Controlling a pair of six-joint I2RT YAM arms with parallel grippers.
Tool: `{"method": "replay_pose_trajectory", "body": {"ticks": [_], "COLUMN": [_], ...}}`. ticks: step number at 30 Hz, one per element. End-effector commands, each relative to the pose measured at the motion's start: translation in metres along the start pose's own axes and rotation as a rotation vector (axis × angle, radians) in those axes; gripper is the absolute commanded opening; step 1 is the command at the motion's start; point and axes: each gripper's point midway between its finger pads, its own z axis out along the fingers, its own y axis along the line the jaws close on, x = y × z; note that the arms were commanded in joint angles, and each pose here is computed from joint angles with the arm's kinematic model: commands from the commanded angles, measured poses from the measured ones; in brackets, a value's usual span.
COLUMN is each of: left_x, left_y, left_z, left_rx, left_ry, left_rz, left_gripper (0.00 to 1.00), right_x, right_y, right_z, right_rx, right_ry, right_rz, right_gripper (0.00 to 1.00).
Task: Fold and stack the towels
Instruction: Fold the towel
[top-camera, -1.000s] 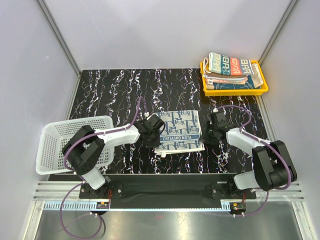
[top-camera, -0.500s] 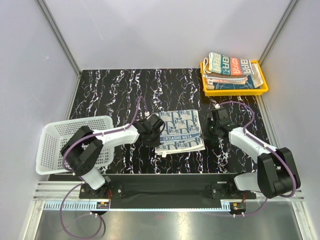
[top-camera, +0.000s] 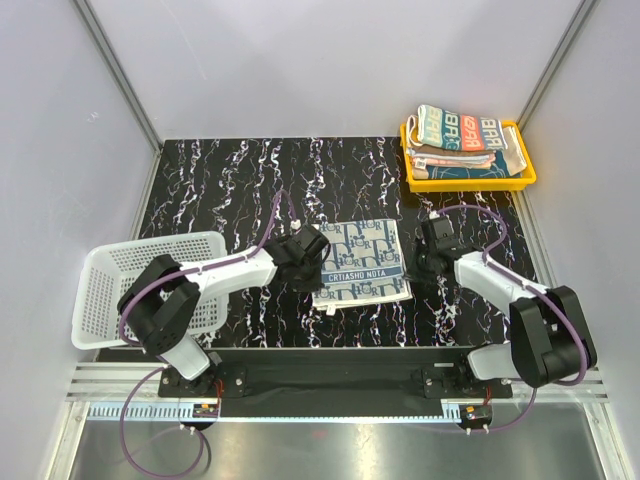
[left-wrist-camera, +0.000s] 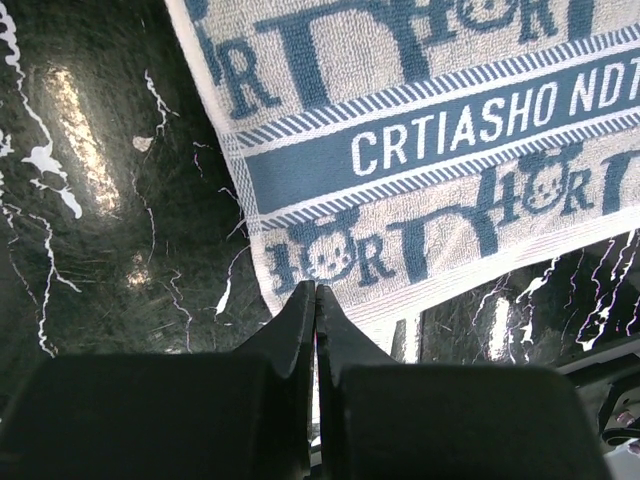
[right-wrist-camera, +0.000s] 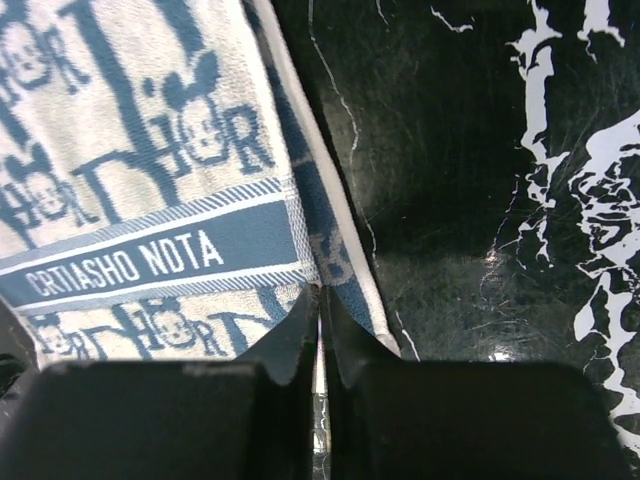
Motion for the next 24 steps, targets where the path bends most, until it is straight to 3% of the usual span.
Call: {"method": "replay_pose_trajectory", "body": {"ticks": [1, 2, 6, 10, 14, 24], "left_x": [-0.028, -0.033, -0.077, -0.118, -0.153, -0.176], "left_y": [-0.019, -0.018, -0.009, 0.002, 0.004, 0.035], "left_z": [-0.015, -0.014, -0.018, -0.011, 0.008, 0.051], "left_rx": [0.054, 0.051, 0.047, 0.027, 0.025, -0.119], "left_ry": [-0.066, -0.071, -0.147, -0.200, -0.202, -0.145], "left_rz": [-0.004, -0.009, -0.071, -0.098, -0.100, -0.111], "left_gripper": [0.01, 0.04, 0.13, 0.21, 0.21, 0.22], "right_x": [-0.007, -0.010, -0.039, -0.089, -0.119, -0.151], "right_y": [0.001, 0.003, 0.011, 0.030, 0.044, 0.036], "right_z": [0.004, 0.002, -0.009, -0.008, 0.011, 0.069], "right_rx": [0.019, 0.015, 0.034, 0.059, 0.076, 0.233], "right_ry": [-0.026, -0.029, -0.115, -0.206, -0.222, -0.183], "right_rz": [-0.008, -0.011, -0.013, -0.067, -0.139, -0.236], "right_gripper": [0.11, 0.19, 0.39, 0.52, 0.52, 0.54]}}
